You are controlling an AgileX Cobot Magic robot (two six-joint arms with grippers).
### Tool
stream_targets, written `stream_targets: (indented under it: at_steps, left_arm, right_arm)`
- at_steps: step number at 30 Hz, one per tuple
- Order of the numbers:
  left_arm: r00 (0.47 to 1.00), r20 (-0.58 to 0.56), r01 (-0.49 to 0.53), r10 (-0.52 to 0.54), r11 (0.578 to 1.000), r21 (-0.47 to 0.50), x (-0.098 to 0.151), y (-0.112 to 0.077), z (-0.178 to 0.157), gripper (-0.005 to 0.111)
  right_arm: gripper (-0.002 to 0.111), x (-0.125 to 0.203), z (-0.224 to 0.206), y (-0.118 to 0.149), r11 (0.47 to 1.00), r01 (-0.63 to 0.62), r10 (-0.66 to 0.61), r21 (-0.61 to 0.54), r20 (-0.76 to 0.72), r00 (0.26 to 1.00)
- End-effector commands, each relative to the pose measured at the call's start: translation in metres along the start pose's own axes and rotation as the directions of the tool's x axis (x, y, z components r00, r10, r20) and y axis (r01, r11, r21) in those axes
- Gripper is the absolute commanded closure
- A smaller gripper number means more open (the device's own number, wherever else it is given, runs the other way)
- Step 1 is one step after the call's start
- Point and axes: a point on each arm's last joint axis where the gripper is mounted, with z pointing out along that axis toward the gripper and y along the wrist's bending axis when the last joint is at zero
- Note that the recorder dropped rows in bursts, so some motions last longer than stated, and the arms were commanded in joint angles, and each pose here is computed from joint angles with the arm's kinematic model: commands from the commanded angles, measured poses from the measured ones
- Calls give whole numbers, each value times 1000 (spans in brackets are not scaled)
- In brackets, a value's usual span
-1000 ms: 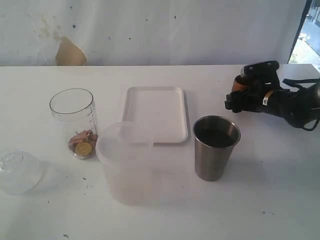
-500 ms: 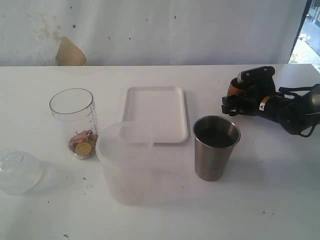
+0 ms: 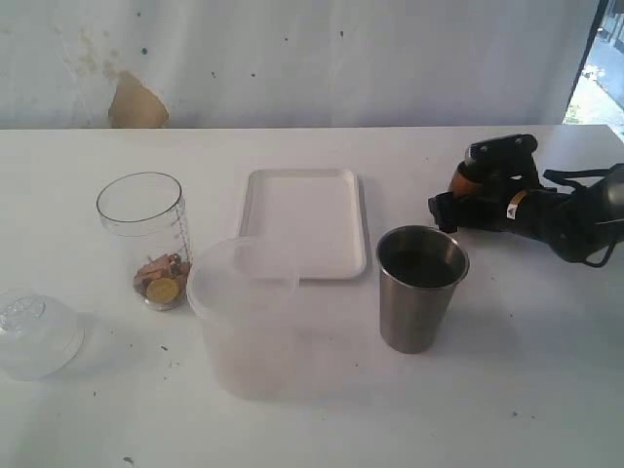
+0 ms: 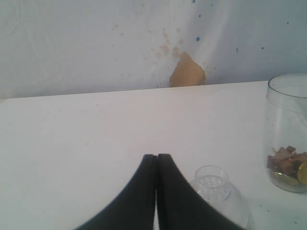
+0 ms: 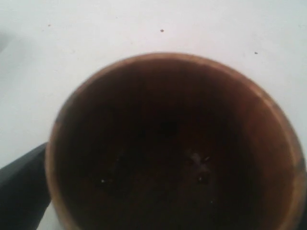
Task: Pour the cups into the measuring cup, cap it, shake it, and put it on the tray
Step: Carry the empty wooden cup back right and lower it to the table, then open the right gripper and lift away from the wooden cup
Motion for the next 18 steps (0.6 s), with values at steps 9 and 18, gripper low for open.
stream_targets:
  at_steps: [9,18]
  left_arm:
    - [1000,11,7,-7,1000,5,0,0,0,106]
    - [1000,11,7,-7,1000,5,0,0,0,106]
  right_arm:
    - [9,-33,-21,-3,999,30,-31,17,9,999]
    - [9,-57,-41,0,1000,-2,2,-5,11,1000]
